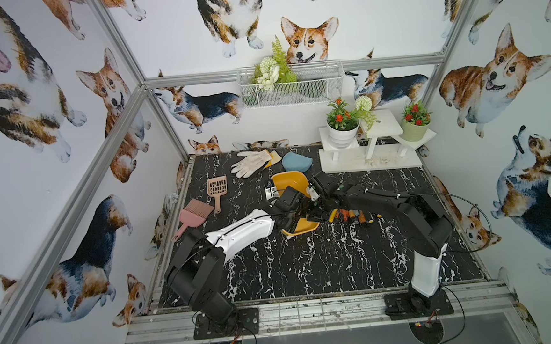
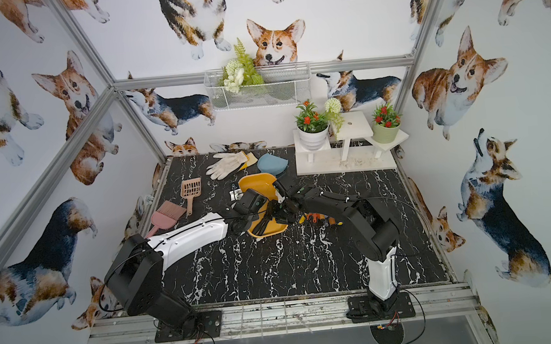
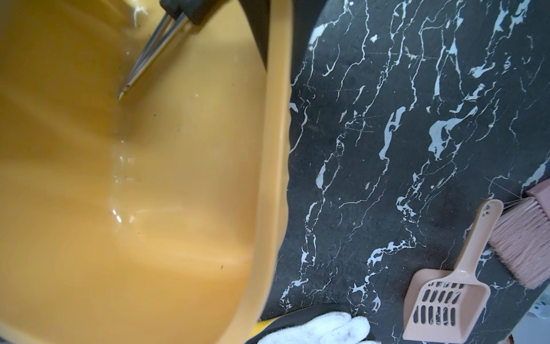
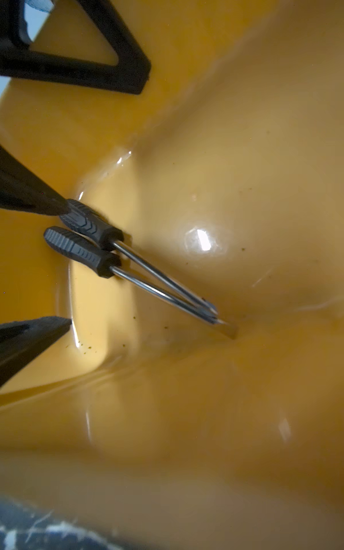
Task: Take out the screwdriver from the storage box
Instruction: Pick up the screwdriver from the storage box.
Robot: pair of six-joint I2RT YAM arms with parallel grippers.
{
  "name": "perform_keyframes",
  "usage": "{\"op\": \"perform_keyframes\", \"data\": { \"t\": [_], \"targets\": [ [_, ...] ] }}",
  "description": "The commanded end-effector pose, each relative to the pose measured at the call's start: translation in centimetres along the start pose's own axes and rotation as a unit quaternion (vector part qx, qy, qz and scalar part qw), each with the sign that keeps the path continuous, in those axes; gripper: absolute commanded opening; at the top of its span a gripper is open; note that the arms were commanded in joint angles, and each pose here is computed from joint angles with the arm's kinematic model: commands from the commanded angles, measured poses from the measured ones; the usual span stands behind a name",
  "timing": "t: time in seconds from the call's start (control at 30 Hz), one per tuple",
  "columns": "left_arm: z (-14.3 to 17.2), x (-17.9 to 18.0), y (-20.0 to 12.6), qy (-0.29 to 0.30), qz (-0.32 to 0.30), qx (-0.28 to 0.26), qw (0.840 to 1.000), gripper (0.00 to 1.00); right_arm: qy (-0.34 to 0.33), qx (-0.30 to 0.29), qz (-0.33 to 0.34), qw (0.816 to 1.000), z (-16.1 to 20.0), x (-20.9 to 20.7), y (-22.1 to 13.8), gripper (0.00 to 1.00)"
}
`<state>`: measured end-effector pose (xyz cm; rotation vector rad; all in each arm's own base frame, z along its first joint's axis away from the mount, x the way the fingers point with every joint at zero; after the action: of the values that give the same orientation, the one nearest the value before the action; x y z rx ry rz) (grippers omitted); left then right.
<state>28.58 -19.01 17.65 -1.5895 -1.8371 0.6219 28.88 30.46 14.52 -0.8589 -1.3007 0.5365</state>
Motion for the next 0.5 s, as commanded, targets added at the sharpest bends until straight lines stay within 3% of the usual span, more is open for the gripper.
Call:
{"op": "perform_keyframes", "data": {
  "t": [0.0,0.27,0.47],
  "targets": [
    [-0.4,0.0,-0.4,-0.018,0.006,-0.012,1.0,0.0,0.006,-0.01,-0.004,1.0,-0.4,0.5,1.0,0.6],
    [-0.4,0.1,-0.6,-0.024,0.011,-0.014,1.0,0.0,-0.006,0.009,0.032,0.999,-0.4,-0.2,3.4,0.58],
    [-0.3,0.1,-0.6,-0.022,0.009,-0.014,1.0,0.0,-0.027,0.003,0.045,0.999,-0.7,0.3,3.2,0.45]
  ]
}}
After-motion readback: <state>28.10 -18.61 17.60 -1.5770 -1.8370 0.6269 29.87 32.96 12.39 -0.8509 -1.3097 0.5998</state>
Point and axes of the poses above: each gripper's point midway between its finger pads, its own y axis out along the fingers, its own x axis along the line the jaws close on, z = x × y, the point moved 9 cm from there along -y, back along the fingers, and after that the axes turned 14 degrees about y, right-handed, at the moved point
